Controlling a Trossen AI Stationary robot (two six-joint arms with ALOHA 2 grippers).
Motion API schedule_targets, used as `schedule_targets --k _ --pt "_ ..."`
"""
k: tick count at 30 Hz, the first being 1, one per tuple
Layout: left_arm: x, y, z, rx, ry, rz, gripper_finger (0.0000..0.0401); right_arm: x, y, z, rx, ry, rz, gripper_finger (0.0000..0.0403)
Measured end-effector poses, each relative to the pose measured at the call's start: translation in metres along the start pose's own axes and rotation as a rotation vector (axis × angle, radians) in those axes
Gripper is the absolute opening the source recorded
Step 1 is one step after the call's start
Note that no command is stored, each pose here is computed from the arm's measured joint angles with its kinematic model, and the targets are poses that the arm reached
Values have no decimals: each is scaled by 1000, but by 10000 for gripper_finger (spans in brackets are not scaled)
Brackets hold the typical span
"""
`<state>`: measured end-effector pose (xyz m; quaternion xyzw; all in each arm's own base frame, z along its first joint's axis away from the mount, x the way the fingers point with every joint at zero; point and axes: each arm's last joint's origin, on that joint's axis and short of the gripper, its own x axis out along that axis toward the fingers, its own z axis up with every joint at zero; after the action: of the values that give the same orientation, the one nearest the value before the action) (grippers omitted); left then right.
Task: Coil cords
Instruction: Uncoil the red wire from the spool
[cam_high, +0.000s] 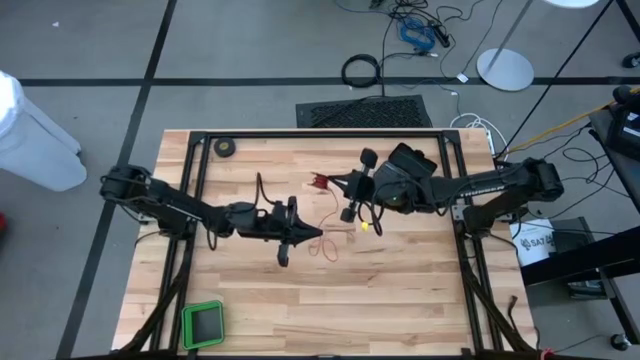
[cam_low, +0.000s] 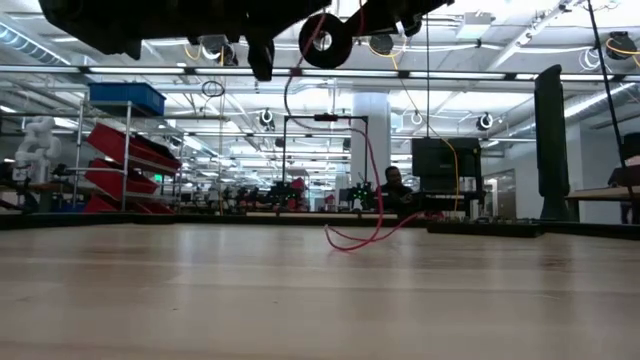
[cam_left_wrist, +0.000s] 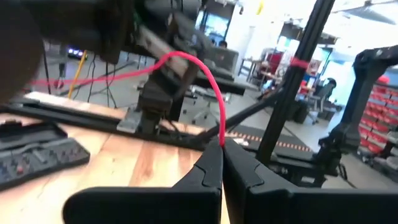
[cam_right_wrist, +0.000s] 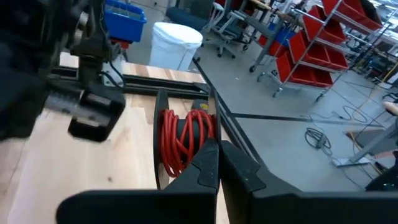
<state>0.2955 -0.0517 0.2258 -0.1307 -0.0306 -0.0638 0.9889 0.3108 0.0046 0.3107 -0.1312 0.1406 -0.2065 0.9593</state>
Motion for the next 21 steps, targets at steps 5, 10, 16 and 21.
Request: schedule_targets --k 5,10,16,21 --pt "4 3 -13 2 44 11 0 0 -3 1 1 -4 2 0" --pt "9 10 -28 14 88 57 0 -5 -6 4 10 -20 2 0" --pt "12 31 -38 19 123 132 0 -12 -10 10 73 -55 34 0" --pt "12 47 -44 21 170 187 0 -13 -9 11 128 -63 88 0"
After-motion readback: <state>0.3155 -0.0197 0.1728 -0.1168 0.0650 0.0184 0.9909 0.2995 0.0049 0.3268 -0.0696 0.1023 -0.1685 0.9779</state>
